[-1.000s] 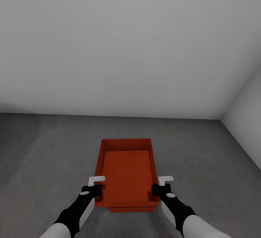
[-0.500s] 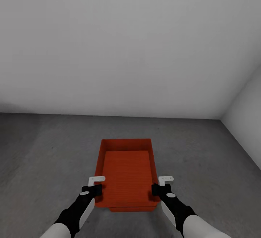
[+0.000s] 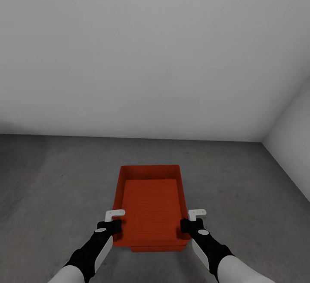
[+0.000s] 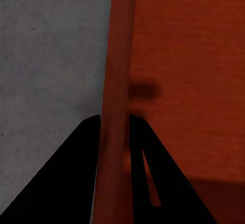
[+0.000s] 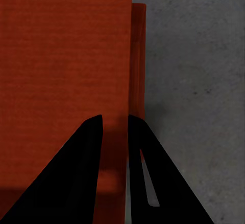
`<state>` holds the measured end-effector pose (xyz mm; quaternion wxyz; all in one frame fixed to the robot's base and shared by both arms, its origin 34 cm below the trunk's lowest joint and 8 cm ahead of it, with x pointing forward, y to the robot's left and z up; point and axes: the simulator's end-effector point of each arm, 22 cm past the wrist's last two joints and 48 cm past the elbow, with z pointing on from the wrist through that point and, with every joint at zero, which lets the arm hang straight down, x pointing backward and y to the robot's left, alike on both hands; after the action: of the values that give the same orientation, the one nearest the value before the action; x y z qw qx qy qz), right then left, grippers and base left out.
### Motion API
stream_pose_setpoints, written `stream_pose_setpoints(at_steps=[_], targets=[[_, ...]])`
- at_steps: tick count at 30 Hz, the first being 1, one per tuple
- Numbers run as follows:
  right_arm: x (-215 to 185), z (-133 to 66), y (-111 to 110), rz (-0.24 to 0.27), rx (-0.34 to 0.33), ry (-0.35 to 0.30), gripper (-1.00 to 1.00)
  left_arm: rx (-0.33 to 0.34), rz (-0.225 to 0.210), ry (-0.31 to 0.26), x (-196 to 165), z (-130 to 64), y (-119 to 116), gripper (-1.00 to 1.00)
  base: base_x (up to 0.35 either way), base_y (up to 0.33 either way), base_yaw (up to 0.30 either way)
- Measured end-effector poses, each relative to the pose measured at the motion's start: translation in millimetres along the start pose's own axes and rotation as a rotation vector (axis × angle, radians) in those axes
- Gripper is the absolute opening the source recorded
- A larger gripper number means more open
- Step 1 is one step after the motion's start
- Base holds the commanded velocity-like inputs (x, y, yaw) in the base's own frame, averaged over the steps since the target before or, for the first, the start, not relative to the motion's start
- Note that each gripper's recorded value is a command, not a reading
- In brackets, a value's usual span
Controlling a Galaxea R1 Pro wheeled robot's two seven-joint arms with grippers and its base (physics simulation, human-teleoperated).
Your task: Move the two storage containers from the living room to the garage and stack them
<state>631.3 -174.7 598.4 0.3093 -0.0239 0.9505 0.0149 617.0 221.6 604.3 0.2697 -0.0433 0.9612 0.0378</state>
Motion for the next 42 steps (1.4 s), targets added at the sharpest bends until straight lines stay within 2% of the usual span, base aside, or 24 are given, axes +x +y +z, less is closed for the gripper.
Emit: stream_pose_setpoints(at_steps=[13, 42], targets=[[-0.2, -0.1, 1.7, 0.001, 0.001, 0.0, -1.0, 0.001, 0.001, 0.0, -0.8, 0.2, 1.7, -1.0, 0.0, -0.112, 0.0], [-1.0, 0.0, -0.6, 0.0, 0.0, -0.005, -1.0, 0.0, -0.002, -0.006, -0.8, 0.0, -0.6, -1.0, 0.0, -0.002, 0.0]])
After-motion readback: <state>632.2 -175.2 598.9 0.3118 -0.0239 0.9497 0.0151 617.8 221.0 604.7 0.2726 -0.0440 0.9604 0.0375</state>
